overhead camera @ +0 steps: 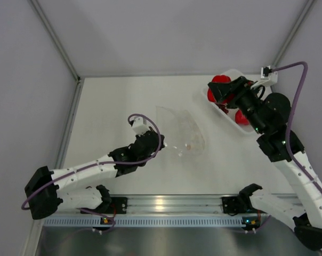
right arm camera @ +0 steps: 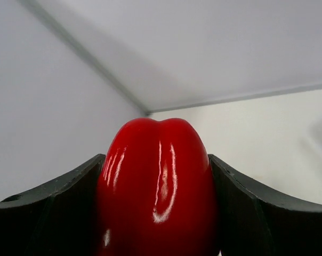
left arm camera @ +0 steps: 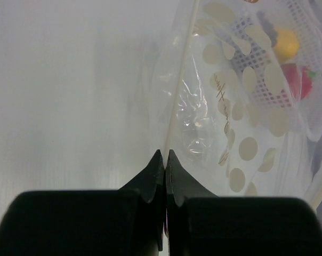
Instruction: Open the zip-top bag and remove the fake food
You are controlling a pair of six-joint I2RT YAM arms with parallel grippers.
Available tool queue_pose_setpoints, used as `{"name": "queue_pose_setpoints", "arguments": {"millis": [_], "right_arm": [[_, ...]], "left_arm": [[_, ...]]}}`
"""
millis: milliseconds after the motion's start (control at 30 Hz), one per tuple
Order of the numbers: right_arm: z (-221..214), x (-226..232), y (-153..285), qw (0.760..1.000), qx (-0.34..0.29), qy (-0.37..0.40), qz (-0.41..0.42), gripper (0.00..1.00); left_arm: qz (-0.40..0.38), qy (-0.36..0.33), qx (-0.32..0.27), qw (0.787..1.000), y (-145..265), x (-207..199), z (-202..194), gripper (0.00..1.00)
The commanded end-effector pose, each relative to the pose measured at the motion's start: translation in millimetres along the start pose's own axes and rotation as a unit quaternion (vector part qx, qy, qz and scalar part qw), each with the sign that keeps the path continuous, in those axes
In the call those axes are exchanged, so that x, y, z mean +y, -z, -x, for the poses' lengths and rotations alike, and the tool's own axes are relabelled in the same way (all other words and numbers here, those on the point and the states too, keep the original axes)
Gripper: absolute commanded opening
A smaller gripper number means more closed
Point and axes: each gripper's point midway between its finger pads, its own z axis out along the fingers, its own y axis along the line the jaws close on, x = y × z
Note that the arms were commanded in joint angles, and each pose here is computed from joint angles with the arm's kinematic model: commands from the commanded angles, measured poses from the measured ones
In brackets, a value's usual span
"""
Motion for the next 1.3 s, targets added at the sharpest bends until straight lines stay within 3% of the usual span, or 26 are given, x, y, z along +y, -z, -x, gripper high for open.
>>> {"name": "queue_pose_setpoints", "arguments": {"millis": [0,300,567,767,867,900,1033,1267], "right_arm": [[6,-116,20,0.956,0.009,0.148,-0.252,0.36],[35,-232,3,0.893,0.027,0.173,-0.415,0.38],[36,-335,-69,0.87,0.073,0.155,-0.462,0.45],[22,-383,-107,0.857,0.111,0.18,-0.47,0.5],[18,-392,-117,0.856,0.123,0.185,-0.466,0.61],[14,-394,-120,0.858,0.129,0.184,-0.461,0.75],[5,-395,-125,0.863,0.141,0.165,-0.456,0.99],[22,-359,-111,0.875,0.123,0.15,-0.443,0.99]], "left_arm": [[-0.016,0.0,-0.012,1.0,5,-11,15,0.0],[-0.03,-0.02,-0.004,0.999,14,-15,19,0.0],[-0.06,-0.052,0.021,0.997,17,-36,21,0.0],[-0.075,-0.062,0.016,0.995,21,-46,33,0.0],[-0.074,-0.071,0.016,0.995,20,-46,37,0.0],[-0.07,-0.072,0.014,0.995,18,-44,41,0.0],[-0.066,-0.074,0.022,0.995,14,-39,47,0.0],[-0.042,-0.062,0.004,0.997,4,-17,80,0.0]]}}
